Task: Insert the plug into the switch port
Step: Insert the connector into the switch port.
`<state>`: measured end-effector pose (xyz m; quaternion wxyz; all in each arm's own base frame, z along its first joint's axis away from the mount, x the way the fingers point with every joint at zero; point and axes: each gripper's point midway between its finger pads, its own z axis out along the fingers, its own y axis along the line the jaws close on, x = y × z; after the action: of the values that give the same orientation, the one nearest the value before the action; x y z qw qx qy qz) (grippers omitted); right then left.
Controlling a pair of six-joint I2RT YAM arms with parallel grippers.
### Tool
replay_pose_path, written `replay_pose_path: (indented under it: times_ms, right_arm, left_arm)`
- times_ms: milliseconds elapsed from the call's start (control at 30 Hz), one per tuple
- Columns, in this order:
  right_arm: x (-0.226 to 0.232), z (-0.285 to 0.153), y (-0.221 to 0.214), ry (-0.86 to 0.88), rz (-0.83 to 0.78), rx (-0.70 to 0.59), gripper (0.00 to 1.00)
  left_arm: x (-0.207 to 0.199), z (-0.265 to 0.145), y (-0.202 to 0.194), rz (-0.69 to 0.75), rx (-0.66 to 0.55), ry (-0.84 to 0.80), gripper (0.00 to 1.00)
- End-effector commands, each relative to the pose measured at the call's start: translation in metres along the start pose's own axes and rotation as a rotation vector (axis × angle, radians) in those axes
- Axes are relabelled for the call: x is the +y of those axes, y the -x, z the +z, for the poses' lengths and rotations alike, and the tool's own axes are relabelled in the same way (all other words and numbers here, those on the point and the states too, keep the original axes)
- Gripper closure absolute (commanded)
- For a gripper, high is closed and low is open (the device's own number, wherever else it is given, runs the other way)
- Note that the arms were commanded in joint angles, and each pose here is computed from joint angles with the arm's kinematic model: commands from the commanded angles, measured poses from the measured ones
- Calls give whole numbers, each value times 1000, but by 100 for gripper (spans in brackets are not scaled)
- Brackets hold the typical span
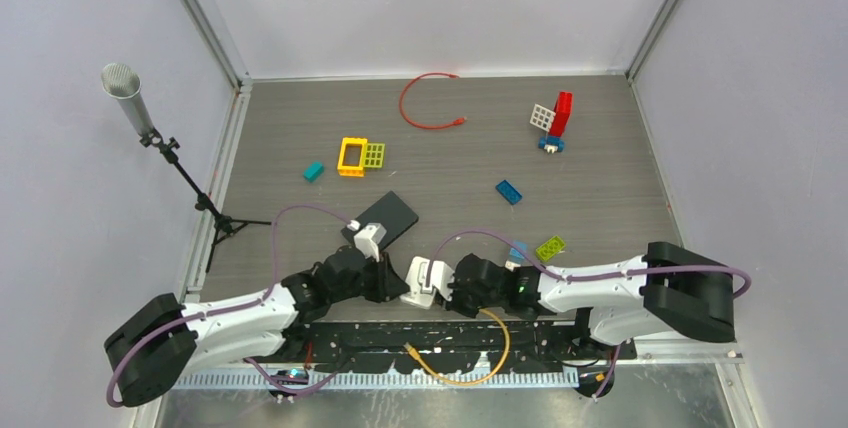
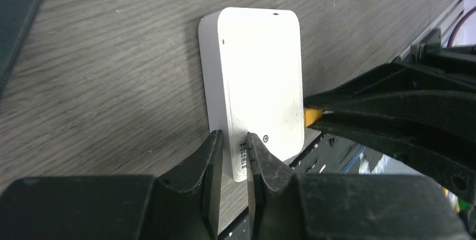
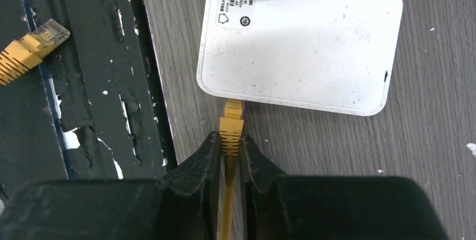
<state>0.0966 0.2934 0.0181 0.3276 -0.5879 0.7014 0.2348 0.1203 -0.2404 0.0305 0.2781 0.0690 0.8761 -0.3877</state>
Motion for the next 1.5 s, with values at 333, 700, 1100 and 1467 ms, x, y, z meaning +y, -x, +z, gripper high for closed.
replay_pose_path:
  times_ms: [333, 700, 1100, 1467]
  right_arm:
    - [-14, 1, 6, -56, -53, -34, 99]
    - [-16, 2, 25, -69, -85, -131, 100]
    - [-8, 11, 37, -18, -92, -178, 100]
    - [5, -5, 25, 51, -34, -64, 48]
  left_arm:
    - [-64, -34, -85, -3, 525, -350, 86]
    - [-75, -21, -114, 26, 642, -391, 92]
    - [-80, -19, -118, 33, 642, -409, 94]
    - [-52, -10, -102, 9, 534, -192, 89]
